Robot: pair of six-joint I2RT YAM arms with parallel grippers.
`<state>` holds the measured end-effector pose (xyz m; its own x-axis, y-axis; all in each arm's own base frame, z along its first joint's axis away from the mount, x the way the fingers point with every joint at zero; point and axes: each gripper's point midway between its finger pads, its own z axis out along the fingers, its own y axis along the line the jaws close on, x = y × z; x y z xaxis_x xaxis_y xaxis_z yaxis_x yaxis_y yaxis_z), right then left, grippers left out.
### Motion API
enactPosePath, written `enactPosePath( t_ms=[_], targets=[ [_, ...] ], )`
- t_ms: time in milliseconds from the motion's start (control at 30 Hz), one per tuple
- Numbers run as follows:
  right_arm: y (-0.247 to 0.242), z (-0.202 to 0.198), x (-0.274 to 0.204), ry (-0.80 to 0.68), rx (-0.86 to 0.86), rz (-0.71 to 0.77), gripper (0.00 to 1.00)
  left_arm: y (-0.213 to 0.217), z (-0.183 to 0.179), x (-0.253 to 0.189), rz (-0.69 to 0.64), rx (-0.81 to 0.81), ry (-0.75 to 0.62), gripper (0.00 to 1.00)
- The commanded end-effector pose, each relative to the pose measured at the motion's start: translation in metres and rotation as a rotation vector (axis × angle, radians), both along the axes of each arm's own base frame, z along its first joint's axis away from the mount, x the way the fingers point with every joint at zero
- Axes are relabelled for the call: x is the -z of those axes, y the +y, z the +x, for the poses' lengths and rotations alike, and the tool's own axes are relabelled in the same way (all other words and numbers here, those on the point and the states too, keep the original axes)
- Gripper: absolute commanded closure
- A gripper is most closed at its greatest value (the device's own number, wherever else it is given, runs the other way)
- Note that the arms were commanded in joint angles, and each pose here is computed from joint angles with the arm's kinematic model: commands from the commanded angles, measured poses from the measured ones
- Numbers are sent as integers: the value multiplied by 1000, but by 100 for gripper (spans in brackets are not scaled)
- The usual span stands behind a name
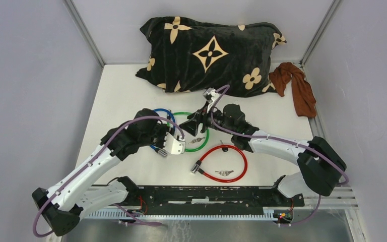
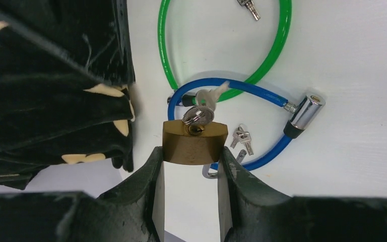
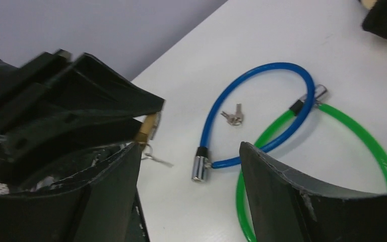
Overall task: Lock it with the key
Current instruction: Pick up the lock from the center of the board.
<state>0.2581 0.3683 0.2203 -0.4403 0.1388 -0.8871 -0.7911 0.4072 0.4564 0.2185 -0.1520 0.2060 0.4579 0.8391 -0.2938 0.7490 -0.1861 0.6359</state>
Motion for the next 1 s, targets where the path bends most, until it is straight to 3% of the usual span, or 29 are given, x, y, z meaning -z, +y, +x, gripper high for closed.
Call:
enactPosePath(
  t_ms=[0,67,200,367,533,667,733,767,800,833,900,933,967],
  targets=[
    [29,-7,-43,-4,-38,163,24,-6,19,-9,-46,-90,-51,98],
    [36,-14,-41,21,-59,201,26,-7,20,-8,-43,-86,-44,98],
    [55,-11,-18,60,-57,109,27,-7,19,-2,-41,-85,-44,98],
    [73,-15,-11,88,-108,111,32,-8,18,-1,-58,-85,-43,98],
    [85,-17,-8,114,-150,128,49,-11,17,-5,-91,-86,-39,98],
    [86,-18,-8,129,-157,147,52,-12,17,-5,-102,-92,-35,98],
    [87,-19,-7,134,-166,147,65,-13,16,-5,-108,-89,-33,98],
    [86,-19,-7,136,-160,148,85,-14,15,-4,-110,-87,-32,98],
    [84,-19,-8,132,-153,151,95,-13,15,-5,-115,-89,-29,98],
    [83,-20,-8,130,-152,149,100,-14,14,-5,-121,-94,-26,98],
    [79,-22,-14,115,-163,153,100,-16,12,-7,-160,-114,-7,98],
    [76,-24,-18,109,-173,158,100,-18,11,-9,-193,-133,9,87],
    [72,-26,-23,103,-188,167,100,-20,8,-12,-230,-151,27,56]
  ],
)
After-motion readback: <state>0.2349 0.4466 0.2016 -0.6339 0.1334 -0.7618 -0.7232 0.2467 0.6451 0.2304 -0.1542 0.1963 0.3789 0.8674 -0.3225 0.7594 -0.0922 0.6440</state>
